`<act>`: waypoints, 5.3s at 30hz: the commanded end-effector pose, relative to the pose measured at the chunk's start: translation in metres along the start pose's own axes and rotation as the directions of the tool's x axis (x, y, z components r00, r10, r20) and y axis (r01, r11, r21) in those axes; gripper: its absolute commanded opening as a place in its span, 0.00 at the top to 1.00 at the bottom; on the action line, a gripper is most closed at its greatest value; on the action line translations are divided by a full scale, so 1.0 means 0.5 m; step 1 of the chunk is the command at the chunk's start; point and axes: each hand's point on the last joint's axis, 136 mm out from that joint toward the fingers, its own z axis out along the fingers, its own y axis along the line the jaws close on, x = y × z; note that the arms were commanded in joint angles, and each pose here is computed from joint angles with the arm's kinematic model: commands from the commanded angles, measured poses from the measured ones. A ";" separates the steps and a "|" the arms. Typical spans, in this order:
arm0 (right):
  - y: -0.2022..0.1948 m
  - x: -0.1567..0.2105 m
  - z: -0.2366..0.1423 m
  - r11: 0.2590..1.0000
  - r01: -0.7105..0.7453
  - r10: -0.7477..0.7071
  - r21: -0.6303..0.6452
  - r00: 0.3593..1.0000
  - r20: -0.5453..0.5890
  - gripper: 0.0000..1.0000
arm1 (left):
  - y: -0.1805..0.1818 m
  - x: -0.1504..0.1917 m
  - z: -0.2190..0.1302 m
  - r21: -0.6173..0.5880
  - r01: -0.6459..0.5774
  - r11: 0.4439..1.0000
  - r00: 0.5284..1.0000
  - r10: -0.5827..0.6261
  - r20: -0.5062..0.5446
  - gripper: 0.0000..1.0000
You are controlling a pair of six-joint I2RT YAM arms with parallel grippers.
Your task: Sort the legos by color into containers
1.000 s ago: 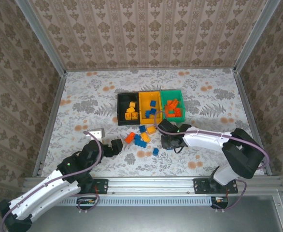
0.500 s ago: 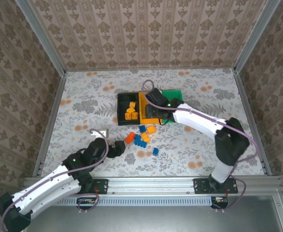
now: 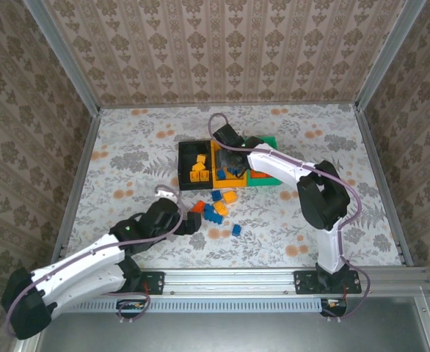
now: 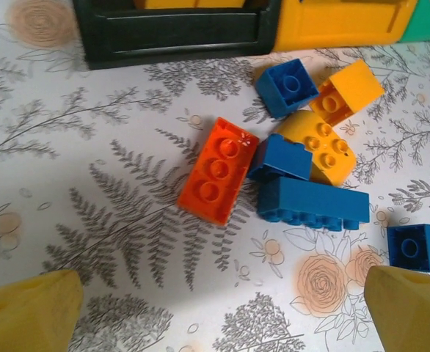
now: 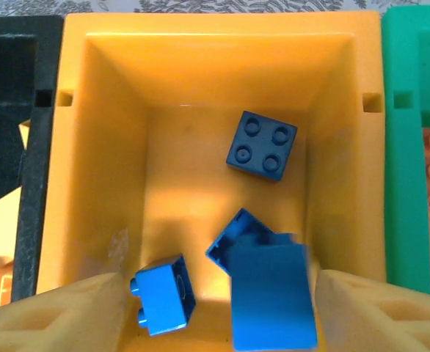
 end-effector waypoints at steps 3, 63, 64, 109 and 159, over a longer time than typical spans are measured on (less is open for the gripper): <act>-0.057 -0.002 -0.099 0.997 -0.074 0.075 -0.012 0.995 0.072 0.25 | -0.104 -0.046 0.027 0.111 -0.142 0.984 0.990 0.143 -0.001 0.00; -0.296 0.149 -0.205 0.960 -0.278 0.276 0.014 0.956 0.098 0.21 | -0.263 -0.366 0.188 0.192 -0.257 0.947 0.966 0.247 0.075 0.82; -0.297 0.150 -0.207 0.960 -0.280 0.278 0.013 0.955 0.099 0.21 | -0.254 -0.377 0.207 0.176 -0.245 0.953 0.969 0.237 0.064 0.82; -0.289 0.157 -0.209 0.955 -0.297 0.298 -0.017 0.951 0.084 0.21 | -0.164 -0.005 0.135 0.172 -0.112 0.979 0.950 0.156 -0.271 0.18; -0.304 0.174 -0.228 0.954 -0.301 0.301 -0.014 0.949 0.098 0.21 | -0.165 -0.416 0.324 0.174 -0.044 0.984 0.997 0.055 -0.062 0.74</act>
